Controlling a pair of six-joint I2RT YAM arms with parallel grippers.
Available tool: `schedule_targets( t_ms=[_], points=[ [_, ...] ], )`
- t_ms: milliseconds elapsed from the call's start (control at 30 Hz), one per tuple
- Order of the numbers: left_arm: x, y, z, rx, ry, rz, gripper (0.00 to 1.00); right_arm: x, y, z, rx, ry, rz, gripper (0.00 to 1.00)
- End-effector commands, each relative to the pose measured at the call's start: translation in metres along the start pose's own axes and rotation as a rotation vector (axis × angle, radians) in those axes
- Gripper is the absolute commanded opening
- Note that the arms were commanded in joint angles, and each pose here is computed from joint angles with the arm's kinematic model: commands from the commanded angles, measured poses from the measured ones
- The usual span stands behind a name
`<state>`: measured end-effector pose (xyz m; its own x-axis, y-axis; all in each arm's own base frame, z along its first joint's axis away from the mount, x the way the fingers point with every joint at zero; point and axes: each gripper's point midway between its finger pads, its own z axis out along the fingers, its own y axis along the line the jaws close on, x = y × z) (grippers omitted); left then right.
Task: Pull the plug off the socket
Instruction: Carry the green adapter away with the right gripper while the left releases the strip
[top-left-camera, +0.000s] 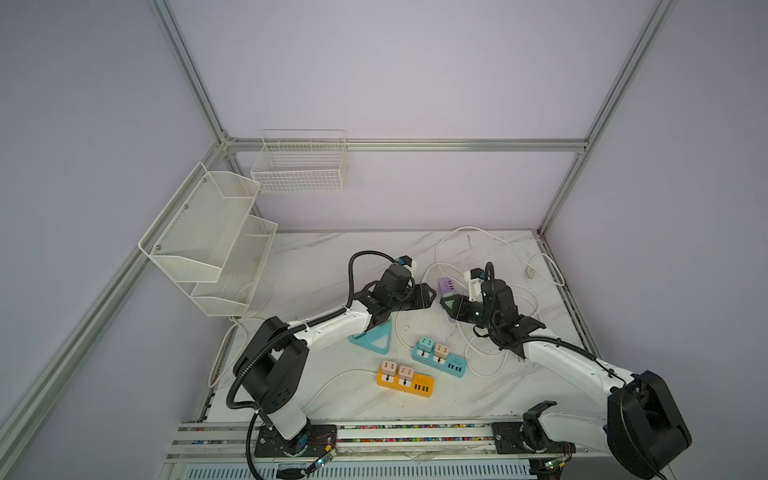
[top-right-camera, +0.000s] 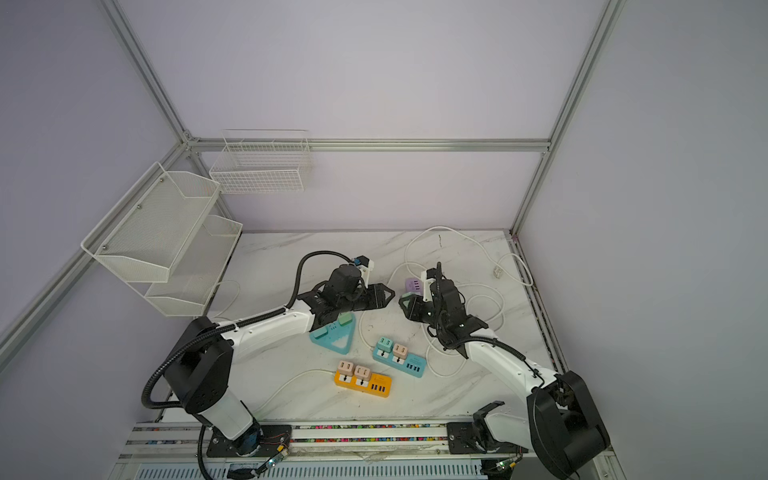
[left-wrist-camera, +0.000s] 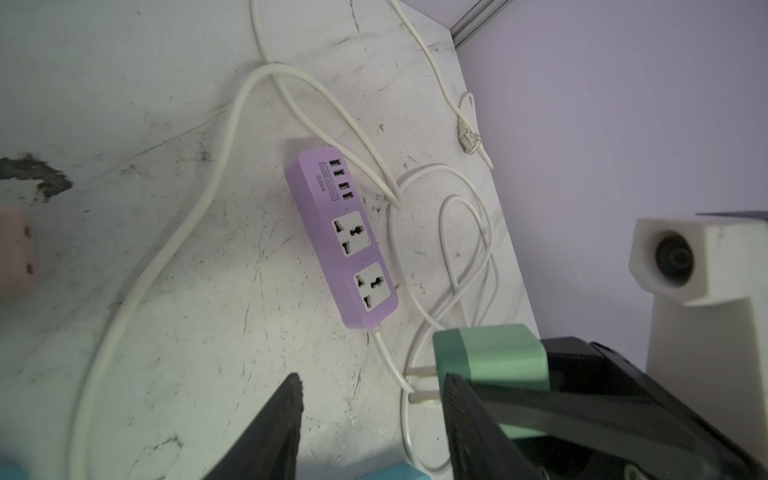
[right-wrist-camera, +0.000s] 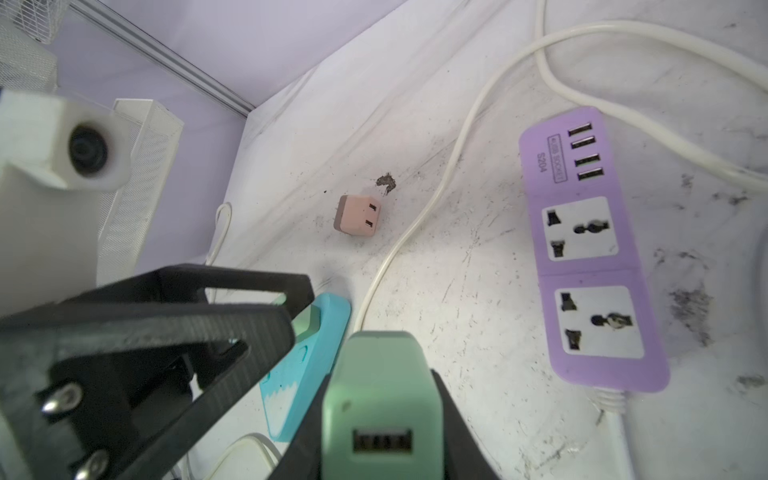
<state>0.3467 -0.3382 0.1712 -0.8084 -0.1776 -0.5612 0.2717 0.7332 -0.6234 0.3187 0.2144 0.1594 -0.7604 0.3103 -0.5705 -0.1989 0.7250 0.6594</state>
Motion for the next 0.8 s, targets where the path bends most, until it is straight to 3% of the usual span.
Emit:
schedule_targets(
  t_ms=[0,400,767],
  points=[
    [0.010,0.021,-0.022,-0.067,-0.009,0.004,0.57,-0.005,0.018,0.012,-0.095,-0.031,0.036,0.10],
    [0.010,0.045,-0.100,-0.160,-0.116,0.025,0.70,0.000,0.025,0.062,-0.120,-0.043,0.064,0.10],
    [0.017,0.061,-0.129,-0.201,-0.153,0.006,0.75,-0.014,0.022,0.126,-0.087,-0.052,0.071,0.10]
  ],
)
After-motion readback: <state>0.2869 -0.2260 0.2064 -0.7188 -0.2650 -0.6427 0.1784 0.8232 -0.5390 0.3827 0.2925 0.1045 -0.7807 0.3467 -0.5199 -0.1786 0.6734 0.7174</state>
